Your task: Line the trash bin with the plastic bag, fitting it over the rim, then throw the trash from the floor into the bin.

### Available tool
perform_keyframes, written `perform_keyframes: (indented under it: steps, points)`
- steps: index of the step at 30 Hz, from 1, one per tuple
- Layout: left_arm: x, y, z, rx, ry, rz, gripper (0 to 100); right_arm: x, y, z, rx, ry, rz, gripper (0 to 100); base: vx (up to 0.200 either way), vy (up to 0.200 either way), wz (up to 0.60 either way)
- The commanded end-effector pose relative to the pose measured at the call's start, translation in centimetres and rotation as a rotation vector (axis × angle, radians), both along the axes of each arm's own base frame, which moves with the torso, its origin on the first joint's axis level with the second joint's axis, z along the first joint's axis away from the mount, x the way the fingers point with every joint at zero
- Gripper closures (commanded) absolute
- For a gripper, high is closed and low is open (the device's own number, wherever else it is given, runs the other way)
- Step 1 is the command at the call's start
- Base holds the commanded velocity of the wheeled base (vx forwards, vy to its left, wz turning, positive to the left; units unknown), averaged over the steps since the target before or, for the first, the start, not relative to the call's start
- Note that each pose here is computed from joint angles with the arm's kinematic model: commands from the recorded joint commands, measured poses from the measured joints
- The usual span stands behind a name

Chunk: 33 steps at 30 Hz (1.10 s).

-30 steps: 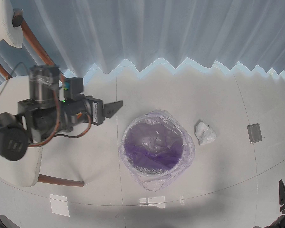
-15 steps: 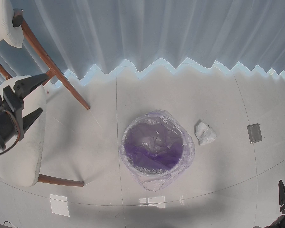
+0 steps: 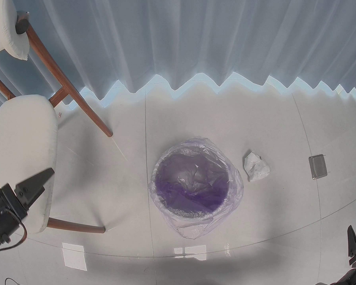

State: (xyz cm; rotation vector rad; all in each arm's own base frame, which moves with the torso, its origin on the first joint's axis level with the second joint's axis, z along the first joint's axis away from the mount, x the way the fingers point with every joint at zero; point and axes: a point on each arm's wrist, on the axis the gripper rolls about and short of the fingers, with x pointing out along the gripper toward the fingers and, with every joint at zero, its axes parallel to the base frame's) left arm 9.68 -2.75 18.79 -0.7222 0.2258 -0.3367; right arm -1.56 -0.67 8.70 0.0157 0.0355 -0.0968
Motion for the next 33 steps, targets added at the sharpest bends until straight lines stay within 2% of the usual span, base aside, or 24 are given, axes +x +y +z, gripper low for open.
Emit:
perform_keyframes:
  steps: [1,3,6,7,9,12,14,18,21,24,27,30,33]
  points:
    - [-4.0,1.1,-3.8,0.258,-0.103,-0.002,0,0.1,0.0,-0.5,-0.007,0.02,0.005,0,0.0,0.0,0.0]
    - [-4.9,1.4,-3.8,0.272,-0.156,0.012,0,0.0,0.0,-0.1,-0.011,0.004,0.012,0,0.0,0.0,0.0]
    - [-6.0,1.8,-3.6,0.26,-0.215,0.069,0,0.3,-0.1,3.2,0.03,-0.07,0.055,0,0.0,0.0,0.0]
    - [-6.4,1.9,-3.7,0.257,-0.234,0.088,0,0.6,-0.1,4.0,0.046,-0.063,0.062,0,0.0,0.0,0.0]
    - [-7.4,2.1,-4.2,0.26,-0.265,0.103,0,1.7,0.1,5.8,0.071,-0.023,0.116,0,0.0,0.0,0.0]
    - [-8.8,2.3,-5.6,0.318,-0.296,0.112,0,4.5,1.2,7.7,0.124,0.11,0.203,0,0.0,0.0,0.0]
    - [-9.7,2.5,-6.4,0.365,-0.289,0.131,0,7.1,2.4,8.9,0.173,0.2,0.199,0,0.0,0.0,0.0]
    - [-11.4,2.8,-7.8,0.38,-0.289,0.147,0,11.9,4.4,11.1,0.293,0.296,0.197,0,0.0,0.0,0.0]
    - [-11.8,2.9,-8.1,0.419,-0.296,0.192,0,14.6,5.4,11.5,0.33,0.361,0.204,0,0.0,0.0,0.0]
    - [-11.7,3.0,-8.3,0.432,-0.277,0.255,0,17.6,4.5,10.7,0.328,0.42,0.14,0,0.0,0.0,0.0]
    - [-11.3,3.1,-9.9,0.459,-0.217,0.29,0,20.5,2.8,10.2,0.306,0.429,0.123,0,0.0,0.0,0.0]
    - [-11.2,3.3,-10.3,0.513,-0.169,0.36,0,24.1,-0.1,9.1,0.273,0.412,0.072,0,0.0,0.0,0.0]
    - [-11.2,3.3,-10.3,0.516,-0.166,0.366,0,26.6,-1.6,8.3,0.248,0.371,0.075,0,0.0,0.0,0.0]
